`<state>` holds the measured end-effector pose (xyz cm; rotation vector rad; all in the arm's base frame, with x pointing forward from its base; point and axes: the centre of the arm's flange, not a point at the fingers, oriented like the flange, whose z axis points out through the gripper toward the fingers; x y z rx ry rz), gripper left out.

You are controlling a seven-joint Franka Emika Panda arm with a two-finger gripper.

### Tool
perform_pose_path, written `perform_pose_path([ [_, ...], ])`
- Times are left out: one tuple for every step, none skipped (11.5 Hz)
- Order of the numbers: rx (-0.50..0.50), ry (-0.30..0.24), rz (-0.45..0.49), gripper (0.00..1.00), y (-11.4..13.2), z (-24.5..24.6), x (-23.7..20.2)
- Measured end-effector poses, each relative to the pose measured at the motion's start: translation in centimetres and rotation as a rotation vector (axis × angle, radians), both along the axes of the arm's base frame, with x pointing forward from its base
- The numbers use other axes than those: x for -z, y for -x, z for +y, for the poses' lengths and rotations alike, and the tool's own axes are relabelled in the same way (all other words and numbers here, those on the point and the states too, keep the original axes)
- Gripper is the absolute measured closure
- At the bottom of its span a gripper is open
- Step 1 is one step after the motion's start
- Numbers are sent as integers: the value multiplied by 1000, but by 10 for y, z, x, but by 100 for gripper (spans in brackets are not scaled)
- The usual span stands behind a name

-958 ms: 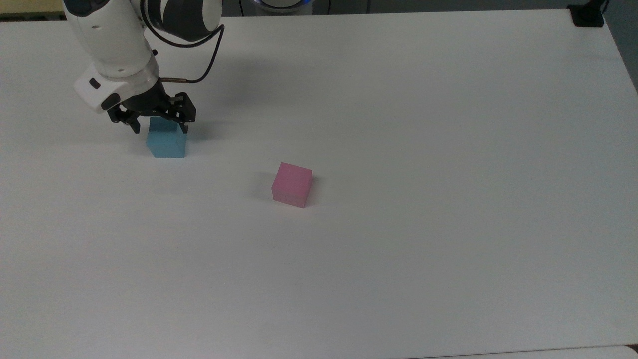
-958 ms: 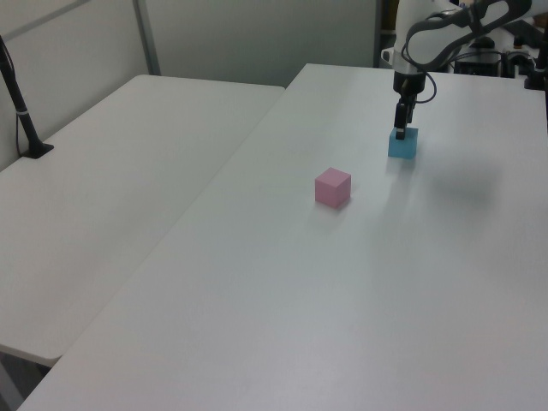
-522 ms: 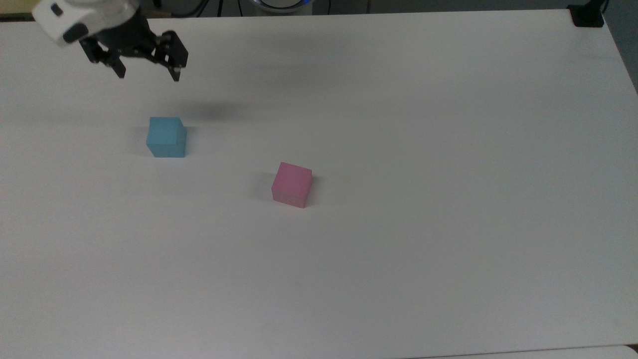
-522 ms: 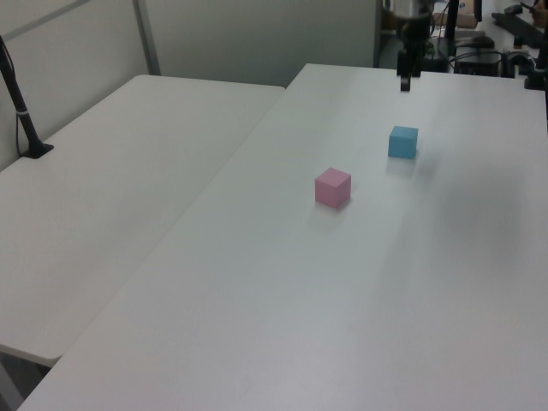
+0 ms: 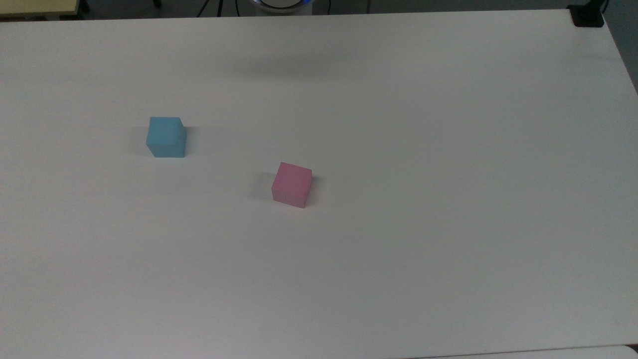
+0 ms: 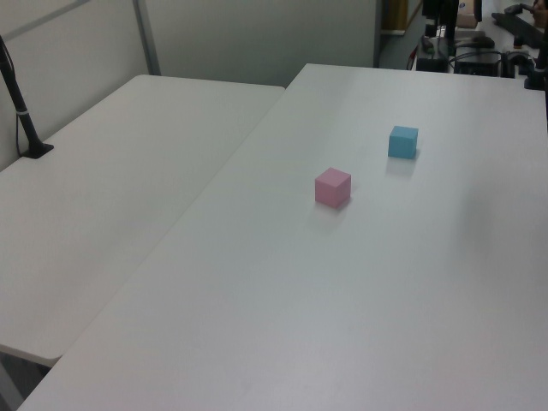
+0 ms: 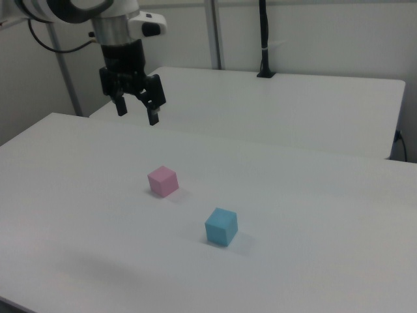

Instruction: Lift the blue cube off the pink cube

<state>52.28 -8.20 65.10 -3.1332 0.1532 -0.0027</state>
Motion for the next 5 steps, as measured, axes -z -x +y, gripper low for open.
perform_pose_path([
  [-18, -2, 11, 0, 1, 10, 0],
  [-44, -3, 17, 0, 0, 15, 2],
  [-67, -2, 24, 0, -1, 15, 6],
  [-75, -1, 25, 0, -3, 14, 8],
  [-79, 0, 24, 0, -4, 13, 9],
])
